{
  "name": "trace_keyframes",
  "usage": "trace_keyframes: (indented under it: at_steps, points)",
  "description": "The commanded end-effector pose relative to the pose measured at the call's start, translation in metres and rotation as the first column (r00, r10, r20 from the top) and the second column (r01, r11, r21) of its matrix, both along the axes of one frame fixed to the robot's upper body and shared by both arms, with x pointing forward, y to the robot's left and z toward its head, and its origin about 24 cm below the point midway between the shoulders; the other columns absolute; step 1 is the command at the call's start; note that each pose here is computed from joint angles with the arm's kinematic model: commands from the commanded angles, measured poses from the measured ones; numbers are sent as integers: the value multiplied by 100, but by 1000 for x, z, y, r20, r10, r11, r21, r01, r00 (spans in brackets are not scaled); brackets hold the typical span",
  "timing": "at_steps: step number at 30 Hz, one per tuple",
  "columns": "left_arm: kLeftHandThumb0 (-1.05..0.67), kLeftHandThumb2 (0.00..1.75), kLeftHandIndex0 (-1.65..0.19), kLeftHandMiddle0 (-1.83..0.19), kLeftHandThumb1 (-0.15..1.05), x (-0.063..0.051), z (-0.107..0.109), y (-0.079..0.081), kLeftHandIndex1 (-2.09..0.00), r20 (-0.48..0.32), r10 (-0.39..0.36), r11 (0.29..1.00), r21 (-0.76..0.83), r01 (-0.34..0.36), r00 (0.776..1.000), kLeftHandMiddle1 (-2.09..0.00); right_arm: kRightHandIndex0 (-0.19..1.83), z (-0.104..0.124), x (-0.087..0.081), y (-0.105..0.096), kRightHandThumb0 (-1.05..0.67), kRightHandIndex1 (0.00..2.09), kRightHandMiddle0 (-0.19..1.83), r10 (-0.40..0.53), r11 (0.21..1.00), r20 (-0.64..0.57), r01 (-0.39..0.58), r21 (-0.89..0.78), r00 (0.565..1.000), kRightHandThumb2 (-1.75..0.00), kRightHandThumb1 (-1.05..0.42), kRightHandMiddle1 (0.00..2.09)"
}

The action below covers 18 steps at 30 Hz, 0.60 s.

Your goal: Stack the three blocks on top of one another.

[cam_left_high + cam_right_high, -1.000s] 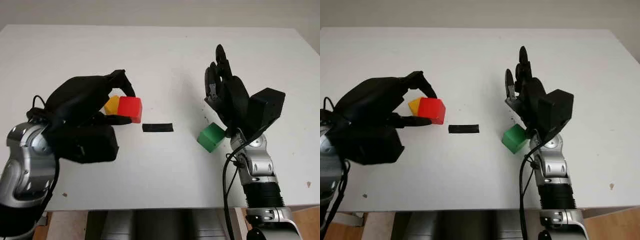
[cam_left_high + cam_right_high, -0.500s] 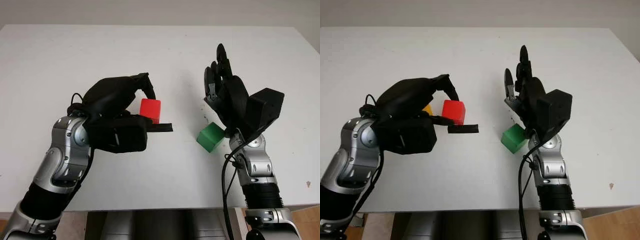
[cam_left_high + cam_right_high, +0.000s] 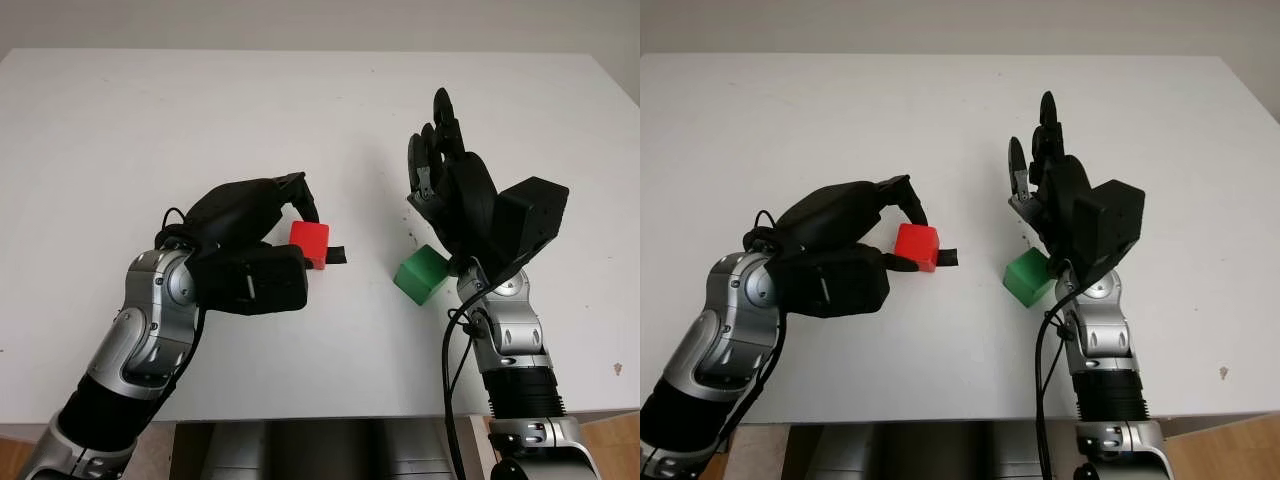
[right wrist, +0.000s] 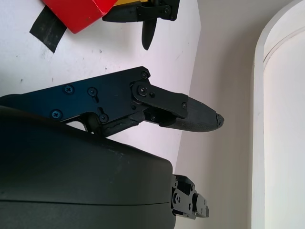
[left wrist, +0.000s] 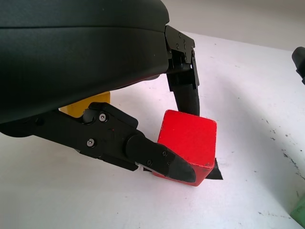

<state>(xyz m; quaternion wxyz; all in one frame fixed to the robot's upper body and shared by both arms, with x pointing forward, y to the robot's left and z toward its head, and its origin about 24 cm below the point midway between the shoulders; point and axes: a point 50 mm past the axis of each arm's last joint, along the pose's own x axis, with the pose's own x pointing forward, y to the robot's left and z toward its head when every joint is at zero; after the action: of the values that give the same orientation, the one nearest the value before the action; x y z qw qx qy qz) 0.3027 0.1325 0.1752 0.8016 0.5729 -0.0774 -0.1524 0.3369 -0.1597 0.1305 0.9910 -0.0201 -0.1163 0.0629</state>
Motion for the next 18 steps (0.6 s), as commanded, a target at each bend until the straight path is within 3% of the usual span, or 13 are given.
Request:
trace_keyframes:
  at_steps: [1,18]
  points:
    - [-34,8,-20,-14,105,-1,-2,-3,-200,11,-5,1000,3,5,1000,-6,-19,2,-2,0,-61,0,-19,-2,1000,21,2,10,1000,-65,-105,0]
    - [-35,9,-17,-15,105,6,-10,-6,-186,28,54,999,8,-54,998,-5,-19,1,-3,1,-61,0,-19,-6,1000,18,6,14,1000,-64,-105,0]
